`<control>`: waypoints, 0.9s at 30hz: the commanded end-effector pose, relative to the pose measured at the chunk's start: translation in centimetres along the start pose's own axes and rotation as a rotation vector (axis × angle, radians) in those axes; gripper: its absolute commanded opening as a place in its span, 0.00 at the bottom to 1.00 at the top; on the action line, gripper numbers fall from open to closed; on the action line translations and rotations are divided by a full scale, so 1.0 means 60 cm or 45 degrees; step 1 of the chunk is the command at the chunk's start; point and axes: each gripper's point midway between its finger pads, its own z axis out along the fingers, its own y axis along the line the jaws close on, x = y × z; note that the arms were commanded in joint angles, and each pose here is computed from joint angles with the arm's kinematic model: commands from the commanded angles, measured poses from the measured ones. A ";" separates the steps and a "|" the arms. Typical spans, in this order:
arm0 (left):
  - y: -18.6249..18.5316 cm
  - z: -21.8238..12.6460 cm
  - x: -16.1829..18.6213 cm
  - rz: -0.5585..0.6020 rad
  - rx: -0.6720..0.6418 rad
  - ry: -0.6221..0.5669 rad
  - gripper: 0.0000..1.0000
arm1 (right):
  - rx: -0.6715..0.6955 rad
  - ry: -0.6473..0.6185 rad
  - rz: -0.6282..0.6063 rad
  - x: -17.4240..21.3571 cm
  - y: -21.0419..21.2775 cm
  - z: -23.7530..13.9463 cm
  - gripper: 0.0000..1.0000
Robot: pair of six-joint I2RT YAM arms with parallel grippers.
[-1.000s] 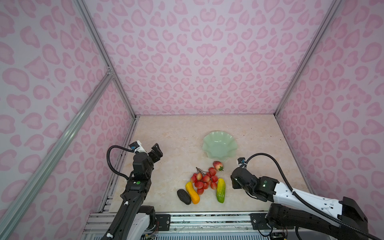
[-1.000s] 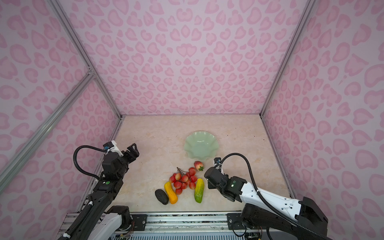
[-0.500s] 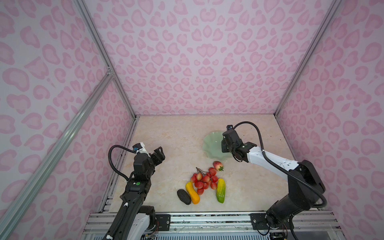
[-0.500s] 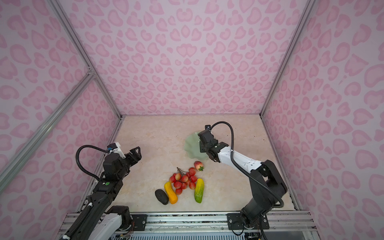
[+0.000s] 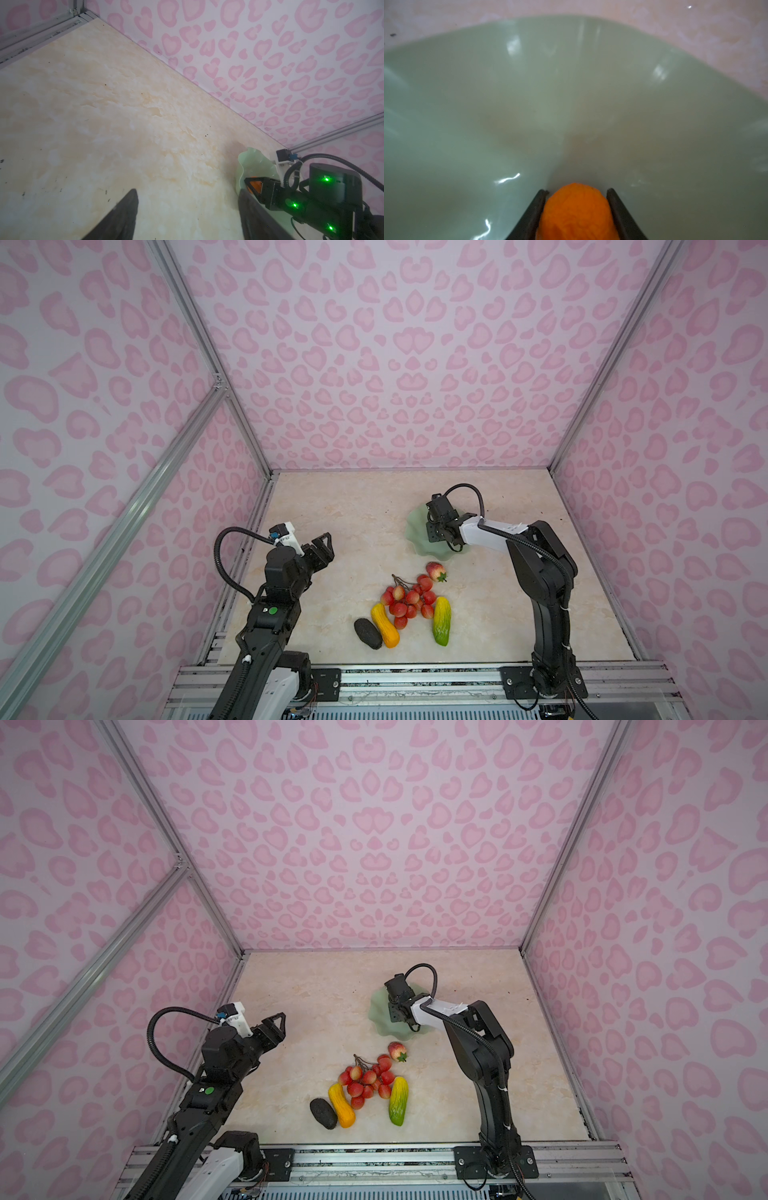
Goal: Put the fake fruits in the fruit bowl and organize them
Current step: 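Carry the tangerine with the right gripper into the green bowl and release, then reach the left gripper to the yellow-green fruit and grasp it while the right arm withdraws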
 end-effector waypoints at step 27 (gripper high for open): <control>-0.320 -0.055 0.400 0.521 0.412 1.108 0.72 | 0.036 -0.468 0.545 -0.006 -0.264 -0.309 0.98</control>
